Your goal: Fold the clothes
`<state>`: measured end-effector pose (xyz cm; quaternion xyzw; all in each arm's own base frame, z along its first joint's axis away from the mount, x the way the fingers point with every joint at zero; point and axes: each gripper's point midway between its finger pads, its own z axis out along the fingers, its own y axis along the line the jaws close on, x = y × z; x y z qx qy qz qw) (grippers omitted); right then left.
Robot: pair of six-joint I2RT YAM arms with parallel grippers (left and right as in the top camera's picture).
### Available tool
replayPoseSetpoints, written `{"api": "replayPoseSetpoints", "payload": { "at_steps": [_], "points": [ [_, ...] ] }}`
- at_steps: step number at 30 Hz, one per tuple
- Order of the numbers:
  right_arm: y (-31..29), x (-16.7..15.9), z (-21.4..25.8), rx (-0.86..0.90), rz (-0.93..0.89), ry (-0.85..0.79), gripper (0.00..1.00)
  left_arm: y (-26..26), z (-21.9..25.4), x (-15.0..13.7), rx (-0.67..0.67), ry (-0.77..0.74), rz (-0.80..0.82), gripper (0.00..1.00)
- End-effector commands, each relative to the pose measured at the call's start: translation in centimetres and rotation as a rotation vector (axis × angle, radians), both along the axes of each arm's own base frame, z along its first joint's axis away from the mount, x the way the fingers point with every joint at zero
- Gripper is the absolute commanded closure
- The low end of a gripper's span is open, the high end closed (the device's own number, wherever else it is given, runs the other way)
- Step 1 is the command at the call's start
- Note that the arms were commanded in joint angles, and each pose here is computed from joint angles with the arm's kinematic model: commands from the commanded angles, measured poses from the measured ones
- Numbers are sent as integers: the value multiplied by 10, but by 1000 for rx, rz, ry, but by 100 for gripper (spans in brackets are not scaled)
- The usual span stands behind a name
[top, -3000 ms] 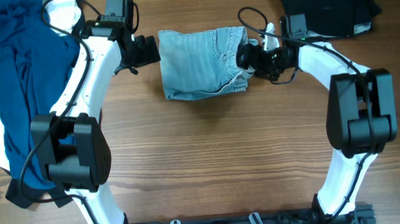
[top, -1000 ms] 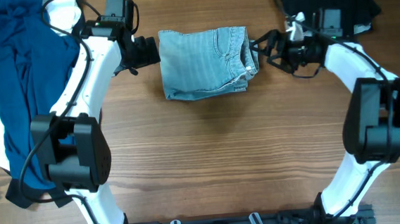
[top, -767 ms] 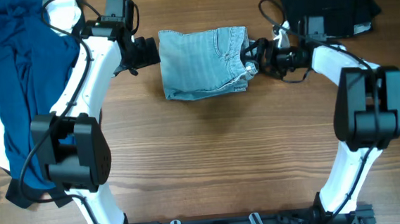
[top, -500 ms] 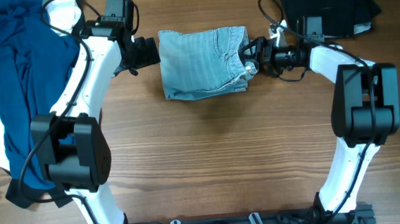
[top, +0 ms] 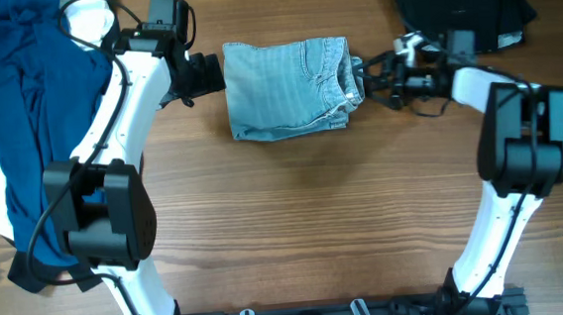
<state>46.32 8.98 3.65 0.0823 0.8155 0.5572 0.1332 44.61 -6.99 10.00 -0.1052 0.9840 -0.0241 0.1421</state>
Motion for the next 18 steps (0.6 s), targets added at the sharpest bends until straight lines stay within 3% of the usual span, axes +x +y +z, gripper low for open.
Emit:
{"api": "replayPoseSetpoints", "payload": {
  "at_steps": [1, 18],
  "points": [
    [-9, -8, -14, 25, 5, -1, 0, 5, 17, 6, 10, -47, -5, 0],
    [109, -11, -51, -197, 120, -6, 0, 5, 16, 5, 11, -43, -5, 0]
  ]
}}
